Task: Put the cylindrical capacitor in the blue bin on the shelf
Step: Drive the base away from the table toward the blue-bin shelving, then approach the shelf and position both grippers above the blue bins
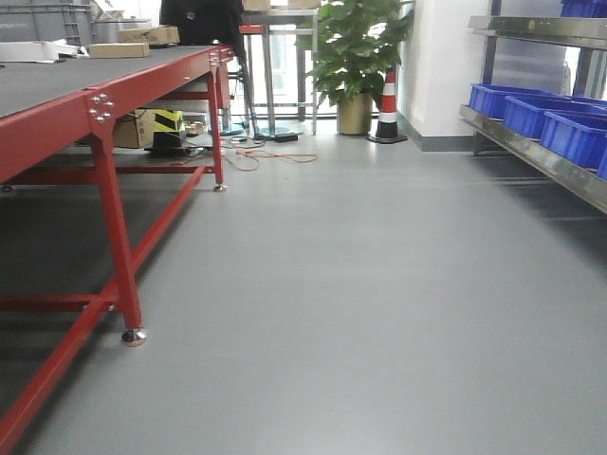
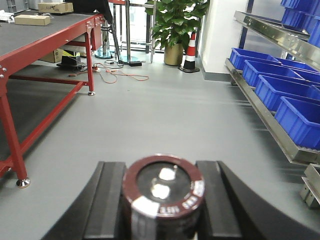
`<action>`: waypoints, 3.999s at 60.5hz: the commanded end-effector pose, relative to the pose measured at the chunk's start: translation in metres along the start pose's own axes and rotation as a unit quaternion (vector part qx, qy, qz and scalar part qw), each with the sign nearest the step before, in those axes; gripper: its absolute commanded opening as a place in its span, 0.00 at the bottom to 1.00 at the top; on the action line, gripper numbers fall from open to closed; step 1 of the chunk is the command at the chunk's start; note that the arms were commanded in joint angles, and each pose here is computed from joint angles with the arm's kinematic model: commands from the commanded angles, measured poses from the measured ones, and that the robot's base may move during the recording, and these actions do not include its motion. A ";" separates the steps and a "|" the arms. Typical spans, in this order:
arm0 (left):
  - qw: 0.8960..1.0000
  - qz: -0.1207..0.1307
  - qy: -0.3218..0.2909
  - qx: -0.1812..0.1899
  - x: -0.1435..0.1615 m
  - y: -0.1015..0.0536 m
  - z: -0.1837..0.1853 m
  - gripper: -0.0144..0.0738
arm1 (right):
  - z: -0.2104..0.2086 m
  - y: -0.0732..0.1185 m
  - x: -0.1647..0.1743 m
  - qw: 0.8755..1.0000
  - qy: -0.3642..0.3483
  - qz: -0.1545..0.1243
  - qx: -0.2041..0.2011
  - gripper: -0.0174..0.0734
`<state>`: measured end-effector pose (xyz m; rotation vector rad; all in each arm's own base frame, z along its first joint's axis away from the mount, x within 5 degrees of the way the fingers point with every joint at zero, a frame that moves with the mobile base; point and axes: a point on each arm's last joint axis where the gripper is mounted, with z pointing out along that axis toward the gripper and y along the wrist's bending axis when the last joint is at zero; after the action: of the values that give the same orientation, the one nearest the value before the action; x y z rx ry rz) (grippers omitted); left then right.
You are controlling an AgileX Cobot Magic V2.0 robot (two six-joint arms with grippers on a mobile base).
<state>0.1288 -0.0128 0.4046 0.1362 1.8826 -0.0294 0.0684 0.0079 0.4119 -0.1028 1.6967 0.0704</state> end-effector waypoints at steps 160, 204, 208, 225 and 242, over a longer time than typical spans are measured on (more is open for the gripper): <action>1.000 0.000 -0.016 0.004 -0.003 -0.001 -0.002 0.04 | -0.003 0.000 -0.006 1.000 -0.022 0.000 0.002 0.01; 1.000 0.000 -0.016 0.004 -0.003 -0.001 -0.002 0.04 | -0.003 0.000 -0.006 1.000 -0.022 0.000 0.002 0.01; 1.000 0.000 -0.016 0.004 -0.003 -0.001 -0.002 0.04 | -0.003 0.000 -0.006 1.000 -0.022 0.000 0.002 0.01; 1.000 0.000 -0.016 0.004 -0.003 -0.001 -0.002 0.04 | -0.003 0.000 -0.006 1.000 -0.022 0.000 0.002 0.01; 1.000 0.000 -0.016 0.004 -0.003 -0.001 -0.002 0.04 | -0.003 0.000 -0.006 1.000 -0.022 0.000 0.002 0.01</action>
<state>0.1288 -0.0128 0.4046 0.1362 1.8826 -0.0294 0.0684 0.0079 0.4119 -0.1028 1.6967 0.0704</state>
